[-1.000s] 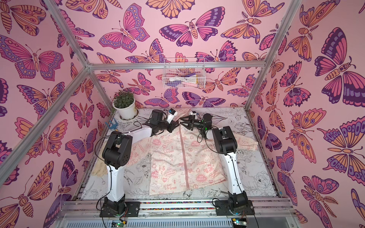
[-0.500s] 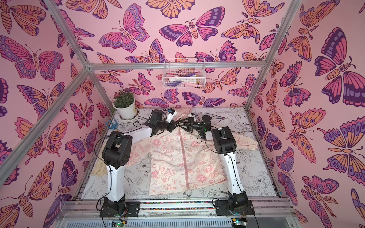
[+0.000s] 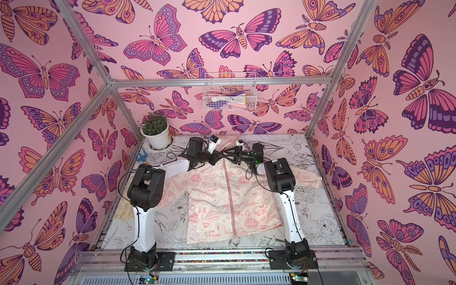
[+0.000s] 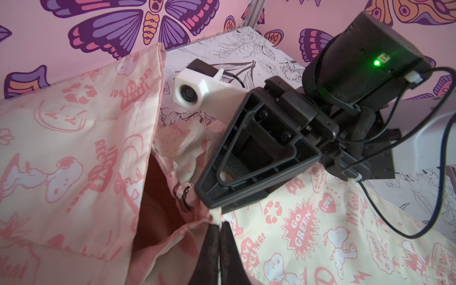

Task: Unzip the jacket
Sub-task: Unzip the zipper on the jacket.

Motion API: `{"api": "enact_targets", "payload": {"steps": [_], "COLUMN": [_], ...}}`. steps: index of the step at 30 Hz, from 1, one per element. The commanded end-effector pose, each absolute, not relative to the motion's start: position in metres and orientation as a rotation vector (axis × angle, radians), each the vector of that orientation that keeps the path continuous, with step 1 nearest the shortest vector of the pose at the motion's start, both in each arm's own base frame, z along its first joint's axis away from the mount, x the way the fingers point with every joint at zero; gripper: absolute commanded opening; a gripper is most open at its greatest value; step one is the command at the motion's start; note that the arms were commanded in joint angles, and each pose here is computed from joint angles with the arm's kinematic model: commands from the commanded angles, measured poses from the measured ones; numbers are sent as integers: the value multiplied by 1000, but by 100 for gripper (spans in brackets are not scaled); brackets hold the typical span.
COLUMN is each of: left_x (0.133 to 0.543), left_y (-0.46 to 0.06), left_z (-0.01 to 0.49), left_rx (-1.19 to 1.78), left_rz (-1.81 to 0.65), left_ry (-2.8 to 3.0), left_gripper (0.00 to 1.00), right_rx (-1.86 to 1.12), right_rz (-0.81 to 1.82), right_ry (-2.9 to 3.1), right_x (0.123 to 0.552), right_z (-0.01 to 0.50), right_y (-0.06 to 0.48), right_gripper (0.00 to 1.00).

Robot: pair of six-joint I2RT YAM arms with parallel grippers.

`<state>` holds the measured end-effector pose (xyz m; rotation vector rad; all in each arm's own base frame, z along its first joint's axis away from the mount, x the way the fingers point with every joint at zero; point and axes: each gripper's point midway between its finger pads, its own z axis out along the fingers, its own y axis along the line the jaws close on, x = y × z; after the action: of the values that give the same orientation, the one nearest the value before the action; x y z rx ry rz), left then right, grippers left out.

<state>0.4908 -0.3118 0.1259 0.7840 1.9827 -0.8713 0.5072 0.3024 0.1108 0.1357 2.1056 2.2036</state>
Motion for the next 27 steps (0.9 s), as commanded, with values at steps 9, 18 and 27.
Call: {"api": "enact_targets", "payload": {"steps": [9, 18, 27], "left_x": [485, 485, 484], "left_y": [-314, -313, -313], "left_z": [154, 153, 153], "left_rx": [809, 807, 807], "left_rz": [-892, -897, -898], "left_ry": [1899, 1901, 1903], "left_gripper": [0, 0, 0], "right_rx": [146, 198, 218], "right_rz": [2211, 2195, 2196], "right_ry": [2065, 2050, 2066], "right_x": [511, 519, 519], "right_z": [116, 116, 111], "right_y": [302, 291, 291], "right_gripper": [39, 30, 21]}}
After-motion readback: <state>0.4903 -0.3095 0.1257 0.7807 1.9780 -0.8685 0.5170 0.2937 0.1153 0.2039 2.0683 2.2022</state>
